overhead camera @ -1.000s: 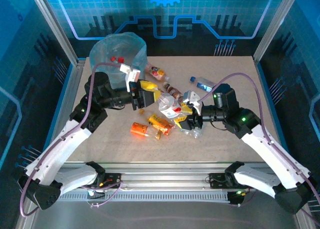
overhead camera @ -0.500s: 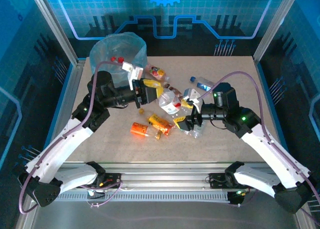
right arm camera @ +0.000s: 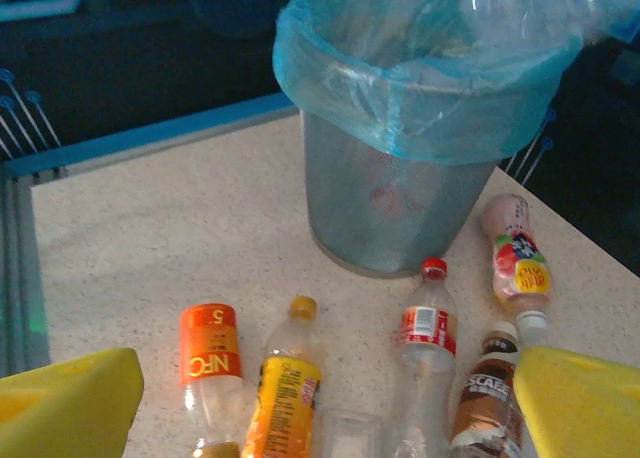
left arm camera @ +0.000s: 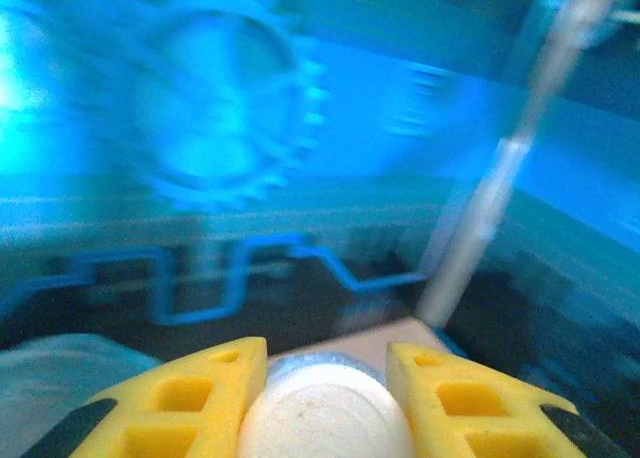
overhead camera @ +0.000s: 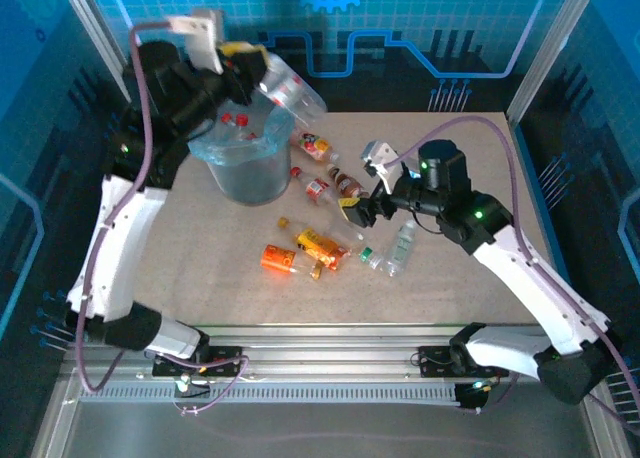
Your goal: Put the plastic bottles in the bin
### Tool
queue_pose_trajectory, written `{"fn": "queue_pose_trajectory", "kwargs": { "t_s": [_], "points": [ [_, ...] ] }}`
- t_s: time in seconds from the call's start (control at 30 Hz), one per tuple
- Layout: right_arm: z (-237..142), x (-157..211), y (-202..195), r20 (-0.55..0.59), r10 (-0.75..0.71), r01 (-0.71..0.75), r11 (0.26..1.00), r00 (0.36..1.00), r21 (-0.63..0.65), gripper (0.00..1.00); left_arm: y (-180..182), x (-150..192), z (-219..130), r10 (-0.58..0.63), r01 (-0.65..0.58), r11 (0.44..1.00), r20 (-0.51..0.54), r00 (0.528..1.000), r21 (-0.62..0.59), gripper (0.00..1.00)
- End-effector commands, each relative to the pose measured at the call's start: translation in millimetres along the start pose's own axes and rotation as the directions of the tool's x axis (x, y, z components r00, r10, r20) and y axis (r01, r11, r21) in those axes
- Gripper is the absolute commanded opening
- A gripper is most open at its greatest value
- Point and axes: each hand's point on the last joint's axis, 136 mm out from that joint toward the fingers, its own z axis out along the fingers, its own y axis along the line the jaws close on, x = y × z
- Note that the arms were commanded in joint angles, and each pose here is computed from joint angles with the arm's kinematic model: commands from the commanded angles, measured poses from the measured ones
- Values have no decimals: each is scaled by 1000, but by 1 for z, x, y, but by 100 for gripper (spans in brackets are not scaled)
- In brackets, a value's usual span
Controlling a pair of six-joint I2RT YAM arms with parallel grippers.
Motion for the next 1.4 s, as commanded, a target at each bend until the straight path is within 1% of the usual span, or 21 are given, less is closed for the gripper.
{"fn": "queue_pose_trajectory", "kwargs": {
  "t_s": [0.0,0.1,0.17,0.3,0.37,0.5,0.57,0.63,0.8,0.9,1.03,1.13,1.27,1.37],
  "points": [
    [10,0,-6,-45,-29,29,1000,999,1,97,64,1,8,44,-57,971,-58,997,-234,0],
    [20,0,1,-52,-43,40,998,998,-46,97,91,-1,19,94,-119,944,-94,991,-308,0],
    [24,1,8,-58,-57,53,996,997,-77,97,105,7,28,134,-177,925,-147,980,-335,0],
    [29,10,19,-97,-88,77,991,991,-109,97,125,36,43,174,-266,895,-268,948,-357,0],
    [31,17,19,-122,-92,80,992,988,-96,97,134,50,45,179,-294,880,-313,933,-372,0],
    [31,29,21,-155,-74,61,994,985,-88,96,157,83,52,203,-384,834,-426,882,-396,0],
    [31,35,25,-168,-74,57,993,983,-106,95,167,105,59,203,-414,824,-480,853,-386,0],
    [32,40,28,-186,-76,54,991,980,-119,94,172,128,64,181,-417,832,-531,828,-367,0],
    [35,49,36,-225,-87,54,988,970,-147,92,175,170,74,109,-367,870,-597,795,-330,0],
    [37,56,39,-249,-87,48,986,965,-159,92,175,188,77,78,-342,888,-631,772,-309,0],
    [40,64,43,-272,-89,42,984,958,-174,92,177,207,77,55,-335,895,-672,739,-295,0],
    [41,67,46,-285,-94,43,982,954,-183,92,178,212,76,51,-337,895,-682,729,-293,0],
    [44,67,48,-295,-105,49,981,950,-190,92,175,206,75,56,-332,898,-673,737,-289,0],
    [45,66,49,-305,-117,57,979,945,-197,92,170,187,74,74,-332,896,-638,767,-295,0]
  ]
}}
